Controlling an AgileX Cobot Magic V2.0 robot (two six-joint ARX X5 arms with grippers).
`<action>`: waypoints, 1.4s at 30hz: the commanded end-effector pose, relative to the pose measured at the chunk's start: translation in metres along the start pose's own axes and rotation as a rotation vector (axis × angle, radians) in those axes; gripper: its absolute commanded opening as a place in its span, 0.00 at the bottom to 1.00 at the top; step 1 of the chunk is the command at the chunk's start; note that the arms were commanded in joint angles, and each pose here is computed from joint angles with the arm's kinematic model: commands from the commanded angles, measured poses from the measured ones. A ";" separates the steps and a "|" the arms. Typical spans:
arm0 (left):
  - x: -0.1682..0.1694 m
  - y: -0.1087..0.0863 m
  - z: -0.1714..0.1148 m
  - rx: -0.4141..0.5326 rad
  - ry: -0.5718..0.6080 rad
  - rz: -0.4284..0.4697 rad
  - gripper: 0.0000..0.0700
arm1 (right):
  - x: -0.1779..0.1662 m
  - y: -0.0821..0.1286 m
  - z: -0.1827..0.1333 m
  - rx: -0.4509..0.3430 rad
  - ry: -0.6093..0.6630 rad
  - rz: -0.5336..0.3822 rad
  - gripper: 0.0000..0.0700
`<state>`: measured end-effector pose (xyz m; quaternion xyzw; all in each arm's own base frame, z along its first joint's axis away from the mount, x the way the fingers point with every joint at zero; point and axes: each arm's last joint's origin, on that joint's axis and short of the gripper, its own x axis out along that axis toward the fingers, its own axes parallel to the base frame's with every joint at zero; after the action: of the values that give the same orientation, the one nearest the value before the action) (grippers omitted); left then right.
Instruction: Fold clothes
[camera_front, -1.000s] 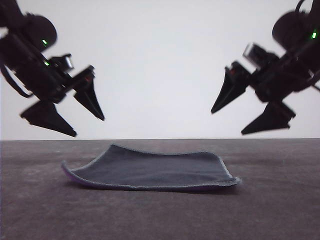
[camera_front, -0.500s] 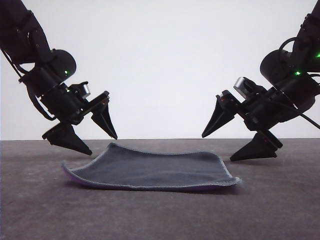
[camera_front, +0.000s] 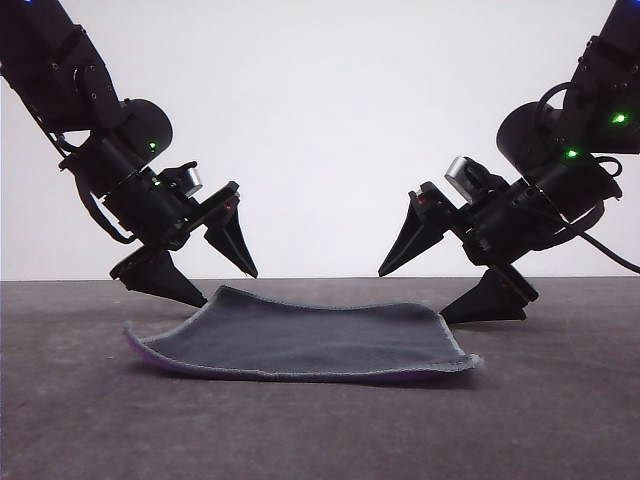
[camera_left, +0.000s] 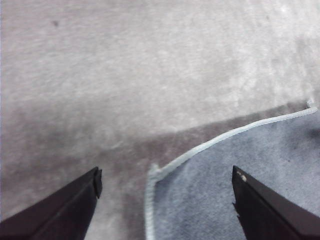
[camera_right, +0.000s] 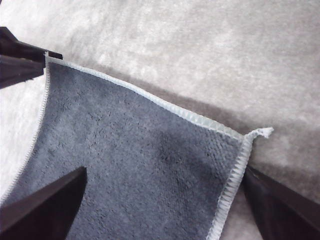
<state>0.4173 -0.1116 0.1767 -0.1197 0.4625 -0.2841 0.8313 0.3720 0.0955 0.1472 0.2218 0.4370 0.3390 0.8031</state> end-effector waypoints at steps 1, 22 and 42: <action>0.008 0.001 0.002 0.005 0.002 -0.008 0.73 | 0.007 -0.003 0.001 0.021 0.007 -0.001 0.88; 0.013 -0.009 0.000 0.027 0.011 -0.014 0.00 | 0.009 -0.003 0.003 0.000 -0.016 -0.022 0.19; 0.003 -0.007 -0.003 0.045 0.064 -0.106 0.00 | 0.001 -0.004 0.005 0.000 0.030 0.176 0.01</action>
<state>0.4106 -0.1181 0.1746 -0.1261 0.4815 -0.3273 0.8032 0.3730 0.0928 0.1504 0.2510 0.4260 0.4011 0.7711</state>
